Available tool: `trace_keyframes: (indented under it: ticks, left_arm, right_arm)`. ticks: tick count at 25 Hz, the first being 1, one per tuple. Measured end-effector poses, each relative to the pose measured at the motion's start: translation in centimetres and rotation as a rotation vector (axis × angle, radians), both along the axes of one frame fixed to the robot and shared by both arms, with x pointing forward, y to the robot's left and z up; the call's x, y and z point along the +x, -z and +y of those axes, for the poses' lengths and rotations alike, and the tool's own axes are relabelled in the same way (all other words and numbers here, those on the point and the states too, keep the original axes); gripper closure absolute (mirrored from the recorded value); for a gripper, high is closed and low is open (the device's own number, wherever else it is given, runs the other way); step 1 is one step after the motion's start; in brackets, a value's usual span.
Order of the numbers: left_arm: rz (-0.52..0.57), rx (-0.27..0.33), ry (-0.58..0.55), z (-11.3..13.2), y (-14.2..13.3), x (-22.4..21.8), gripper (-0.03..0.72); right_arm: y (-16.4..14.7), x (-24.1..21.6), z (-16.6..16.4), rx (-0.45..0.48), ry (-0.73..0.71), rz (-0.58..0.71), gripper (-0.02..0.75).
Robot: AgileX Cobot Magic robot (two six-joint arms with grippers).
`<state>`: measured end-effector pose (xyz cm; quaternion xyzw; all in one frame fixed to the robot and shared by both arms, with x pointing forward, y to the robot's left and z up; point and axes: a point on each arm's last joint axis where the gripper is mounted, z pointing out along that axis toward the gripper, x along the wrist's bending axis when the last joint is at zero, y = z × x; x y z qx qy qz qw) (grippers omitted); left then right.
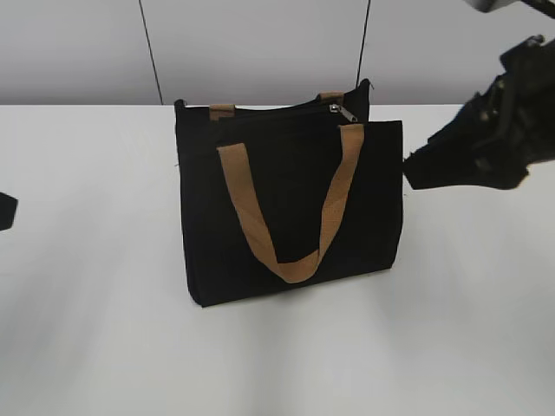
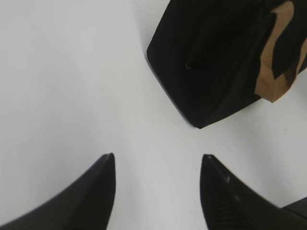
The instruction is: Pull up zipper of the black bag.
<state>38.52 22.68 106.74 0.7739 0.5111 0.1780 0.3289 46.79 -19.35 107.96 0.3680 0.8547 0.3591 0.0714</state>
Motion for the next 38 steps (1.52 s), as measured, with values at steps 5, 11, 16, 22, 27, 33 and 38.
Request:
trace_keyframes:
  ticks: [5, 11, 16, 22, 27, 33, 38]
  left_arm:
    - [-0.090, -0.025, -0.039, 2.2, -2.0, -3.6, 0.264]
    - [-0.133, 0.001, -0.063, 4.5, -1.9, -7.3, 0.264]
    - [-0.191, -0.029, -0.073, 6.1, -1.8, -10.3, 0.264]
    - [-0.263, -0.070, -0.082, 7.6, -1.7, -13.3, 0.264]
    - [-0.267, -0.077, -0.081, 7.9, -0.3, -14.0, 0.264]
    - [-0.250, -0.074, -0.077, 7.7, 0.7, -13.7, 0.264]
    - [-0.256, -0.074, -0.075, 7.7, 0.7, -13.7, 0.267]
  right_arm:
    - [-1.0, -4.5, -1.8, -0.022, 0.053, -0.068, 0.346]
    - [-1.0, -9.7, -4.2, -0.032, 0.192, -0.131, 0.346]
    - [-0.3, -14.4, -6.2, -0.014, 0.304, -0.174, 0.346]
    - [0.1, -19.6, -8.7, -0.038, 0.410, -0.241, 0.346]
    - [1.4, -21.4, -9.8, -0.083, 0.451, -0.257, 0.349]
    - [3.7, -21.1, -9.8, -0.107, 0.452, -0.216, 0.348]
    - [3.7, -21.0, -9.8, -0.108, 0.454, -0.226, 0.348]
